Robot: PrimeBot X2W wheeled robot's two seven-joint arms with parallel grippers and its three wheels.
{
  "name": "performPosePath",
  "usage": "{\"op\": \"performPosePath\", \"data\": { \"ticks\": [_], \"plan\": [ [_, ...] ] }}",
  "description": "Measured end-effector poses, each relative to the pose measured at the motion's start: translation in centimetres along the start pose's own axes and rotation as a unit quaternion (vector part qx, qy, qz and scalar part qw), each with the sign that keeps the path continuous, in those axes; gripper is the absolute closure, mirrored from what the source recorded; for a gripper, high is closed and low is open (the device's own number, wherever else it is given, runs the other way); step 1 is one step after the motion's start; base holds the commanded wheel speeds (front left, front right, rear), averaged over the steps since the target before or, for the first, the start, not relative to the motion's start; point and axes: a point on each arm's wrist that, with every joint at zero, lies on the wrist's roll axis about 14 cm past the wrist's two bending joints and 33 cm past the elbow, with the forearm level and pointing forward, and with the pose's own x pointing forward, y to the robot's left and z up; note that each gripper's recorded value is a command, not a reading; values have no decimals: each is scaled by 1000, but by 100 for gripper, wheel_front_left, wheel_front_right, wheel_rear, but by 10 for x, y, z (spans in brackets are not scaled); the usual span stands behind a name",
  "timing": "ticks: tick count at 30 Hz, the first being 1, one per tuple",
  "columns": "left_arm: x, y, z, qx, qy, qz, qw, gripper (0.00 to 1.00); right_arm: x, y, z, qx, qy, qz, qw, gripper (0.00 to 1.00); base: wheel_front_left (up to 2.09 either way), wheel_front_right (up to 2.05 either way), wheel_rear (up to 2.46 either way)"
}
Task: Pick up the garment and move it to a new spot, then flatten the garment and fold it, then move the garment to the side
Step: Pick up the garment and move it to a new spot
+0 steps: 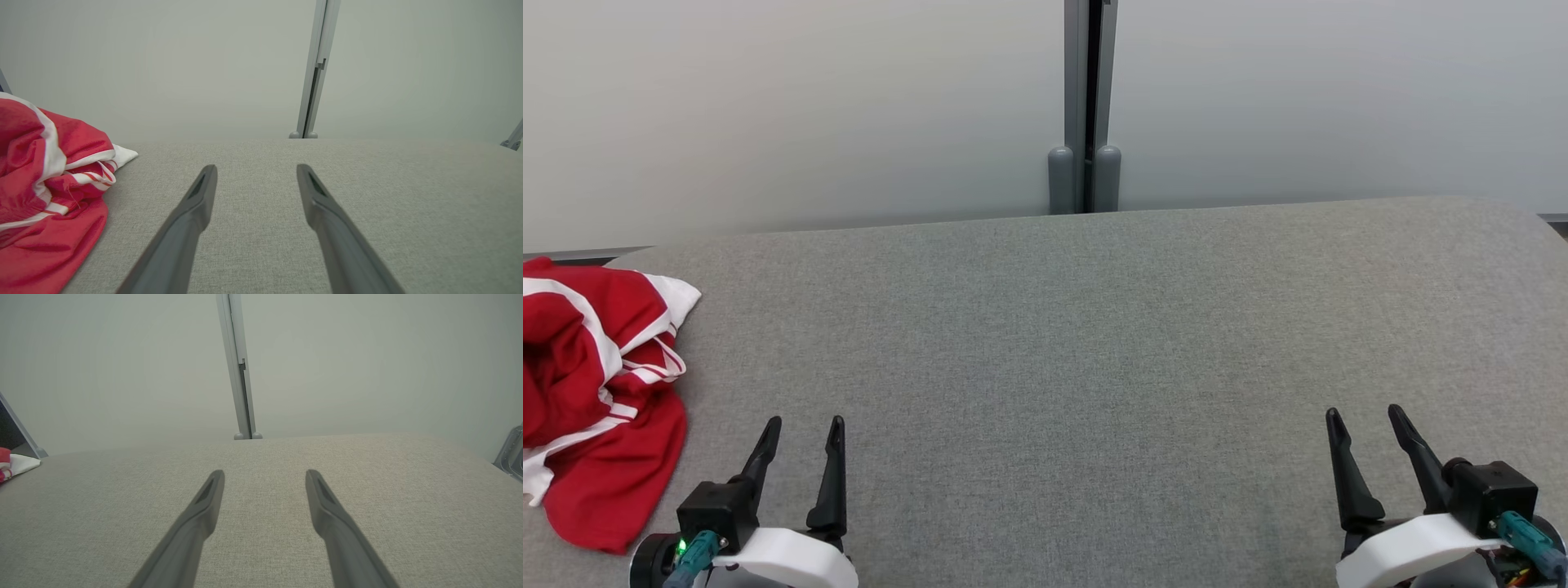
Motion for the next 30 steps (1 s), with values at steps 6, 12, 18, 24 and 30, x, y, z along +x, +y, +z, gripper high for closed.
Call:
{"op": "performPosePath", "data": {
  "ticks": [6, 12, 18, 24, 30],
  "plan": [
    [-1, 4, 0, -6, -1, 8, 1000, 0, 3, 1, 0, -3, 1, 3, 1000, 0, 0, 0, 0],
    [-4, 20, 11, -7, -16, 33, 999, 0, 15, 18, 9, -12, -11, 32, 999, 0, 0, 0, 0],
    [-16, 50, 23, -5, -35, 78, 996, 0, 29, 46, 14, -23, -14, 76, 997, 0, 0, 0, 0],
    [-46, 94, 33, 7, -49, 146, 988, 0, 46, 94, 18, -35, -13, 150, 988, 0, 0, 0, 0],
    [-84, 129, 37, 13, -54, 210, 976, 0, 57, 142, 16, -41, -8, 218, 975, 0, 0, 0, 0]
  ]
}}
